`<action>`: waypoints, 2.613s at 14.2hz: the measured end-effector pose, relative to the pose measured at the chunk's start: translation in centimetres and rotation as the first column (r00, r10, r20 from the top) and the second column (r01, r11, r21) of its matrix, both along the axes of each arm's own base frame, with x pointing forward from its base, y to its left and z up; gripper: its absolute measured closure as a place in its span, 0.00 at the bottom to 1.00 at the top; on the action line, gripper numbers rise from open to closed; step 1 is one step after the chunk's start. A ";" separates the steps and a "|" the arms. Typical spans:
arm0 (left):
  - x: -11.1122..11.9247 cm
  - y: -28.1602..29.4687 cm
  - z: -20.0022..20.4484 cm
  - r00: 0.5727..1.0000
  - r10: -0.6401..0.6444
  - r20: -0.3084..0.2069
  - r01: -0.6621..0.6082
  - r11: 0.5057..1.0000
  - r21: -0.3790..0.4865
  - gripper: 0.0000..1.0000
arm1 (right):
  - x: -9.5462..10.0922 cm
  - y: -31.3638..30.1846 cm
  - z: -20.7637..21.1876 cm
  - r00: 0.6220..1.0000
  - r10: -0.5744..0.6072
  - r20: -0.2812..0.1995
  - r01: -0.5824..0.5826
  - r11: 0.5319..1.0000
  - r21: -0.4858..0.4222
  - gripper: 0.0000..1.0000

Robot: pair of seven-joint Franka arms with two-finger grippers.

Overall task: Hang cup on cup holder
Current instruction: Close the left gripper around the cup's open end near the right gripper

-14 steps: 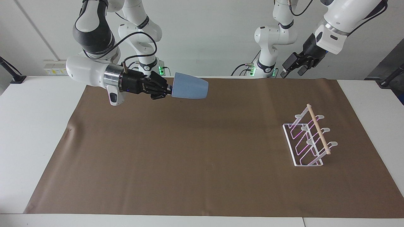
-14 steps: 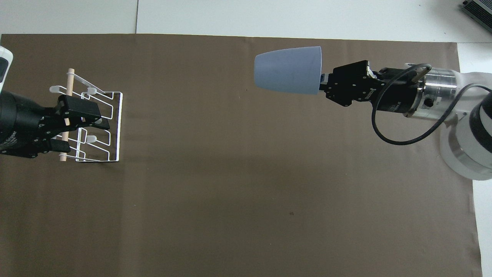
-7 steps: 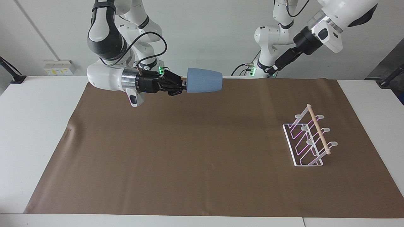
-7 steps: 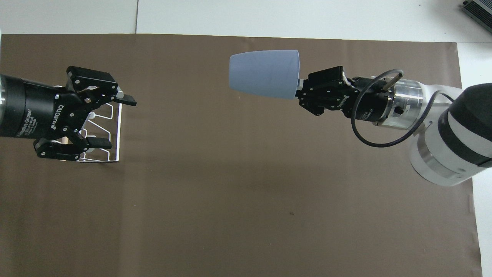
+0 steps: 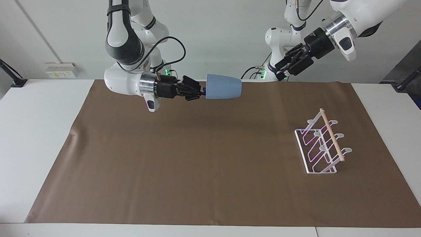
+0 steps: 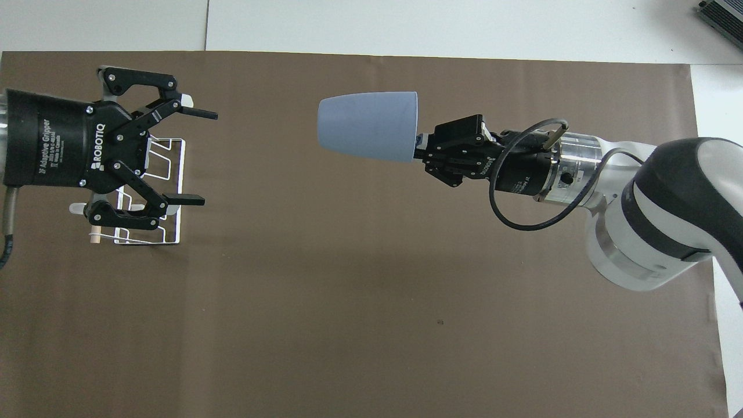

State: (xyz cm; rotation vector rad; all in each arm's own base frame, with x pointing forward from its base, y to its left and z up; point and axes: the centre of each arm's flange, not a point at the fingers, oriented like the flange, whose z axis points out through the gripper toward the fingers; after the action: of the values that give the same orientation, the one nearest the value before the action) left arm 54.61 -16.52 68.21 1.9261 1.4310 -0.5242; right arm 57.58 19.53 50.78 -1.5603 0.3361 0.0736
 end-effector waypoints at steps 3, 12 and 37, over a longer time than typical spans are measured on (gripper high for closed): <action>3.8 -0.6 -1.7 0.975 0.148 -0.166 -0.154 0.988 -0.029 0.00 | -0.2 0.6 -0.2 1.000 -0.004 -0.013 0.005 1.000 0.023 0.96; 6.2 -2.0 -3.9 0.855 0.238 -0.460 -0.328 0.936 -0.126 0.00 | -0.8 2.6 -0.6 0.999 -0.016 -0.029 0.017 1.000 0.020 0.96; 2.1 -10.6 -4.6 0.864 0.201 -0.461 -0.253 0.966 -0.054 0.00 | -1.4 3.5 -0.5 0.999 -0.016 -0.029 0.016 1.000 0.009 0.96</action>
State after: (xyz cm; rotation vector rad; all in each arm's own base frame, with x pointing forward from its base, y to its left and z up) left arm 56.73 -27.12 63.62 1.5744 1.8472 -0.9655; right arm 56.15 22.99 50.28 -1.5487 0.3703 0.0852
